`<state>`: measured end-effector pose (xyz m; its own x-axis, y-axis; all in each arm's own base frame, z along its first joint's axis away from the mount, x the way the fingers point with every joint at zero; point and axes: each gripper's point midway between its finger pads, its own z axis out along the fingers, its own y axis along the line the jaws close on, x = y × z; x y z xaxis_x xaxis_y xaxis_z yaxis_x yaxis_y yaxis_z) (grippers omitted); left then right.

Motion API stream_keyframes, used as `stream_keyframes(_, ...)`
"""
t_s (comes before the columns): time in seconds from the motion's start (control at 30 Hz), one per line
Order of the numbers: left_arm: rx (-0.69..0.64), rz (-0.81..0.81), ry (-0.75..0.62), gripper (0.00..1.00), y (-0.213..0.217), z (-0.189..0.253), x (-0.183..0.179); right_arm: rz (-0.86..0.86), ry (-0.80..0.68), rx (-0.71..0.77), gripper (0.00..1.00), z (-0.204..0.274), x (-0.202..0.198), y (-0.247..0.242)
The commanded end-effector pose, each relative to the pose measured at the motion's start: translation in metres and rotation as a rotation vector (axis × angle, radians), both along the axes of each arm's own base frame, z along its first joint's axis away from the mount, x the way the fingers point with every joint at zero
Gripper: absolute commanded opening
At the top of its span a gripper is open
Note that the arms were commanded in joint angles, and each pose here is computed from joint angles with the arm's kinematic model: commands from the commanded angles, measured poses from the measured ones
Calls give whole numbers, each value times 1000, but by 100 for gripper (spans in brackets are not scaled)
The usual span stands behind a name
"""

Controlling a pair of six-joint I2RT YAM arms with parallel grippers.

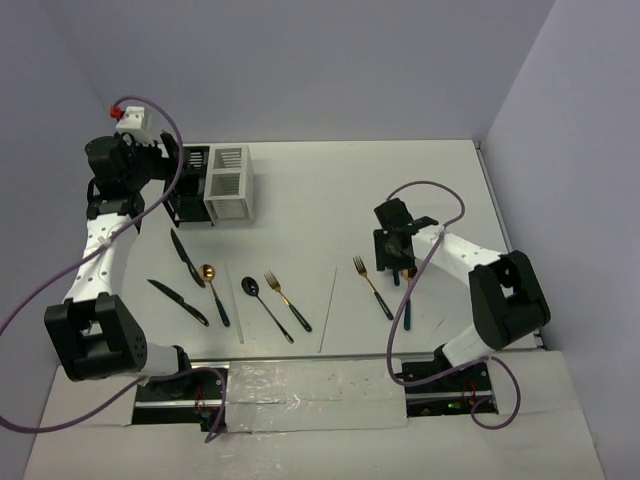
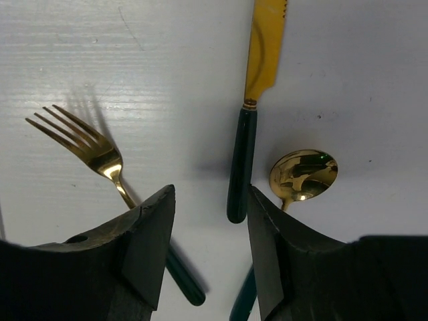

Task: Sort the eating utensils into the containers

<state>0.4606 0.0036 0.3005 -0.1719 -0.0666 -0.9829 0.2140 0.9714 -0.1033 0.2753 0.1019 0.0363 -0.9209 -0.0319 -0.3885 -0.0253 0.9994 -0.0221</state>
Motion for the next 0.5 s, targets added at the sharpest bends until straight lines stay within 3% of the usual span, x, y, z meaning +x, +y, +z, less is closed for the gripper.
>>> stream_keyframes(0.0,-3,-94,48,82,-17,-9,-24,-3,-3,-7,55,5,10,-3)
stream_keyframes(0.2,16,-111,14,82,-22,12,-43,-1,49,13,54,-8,13,-9)
stream_keyframes(0.47,50,-90,-68,82,-19,25,-56,21,139,16,40,-33,6,-4)
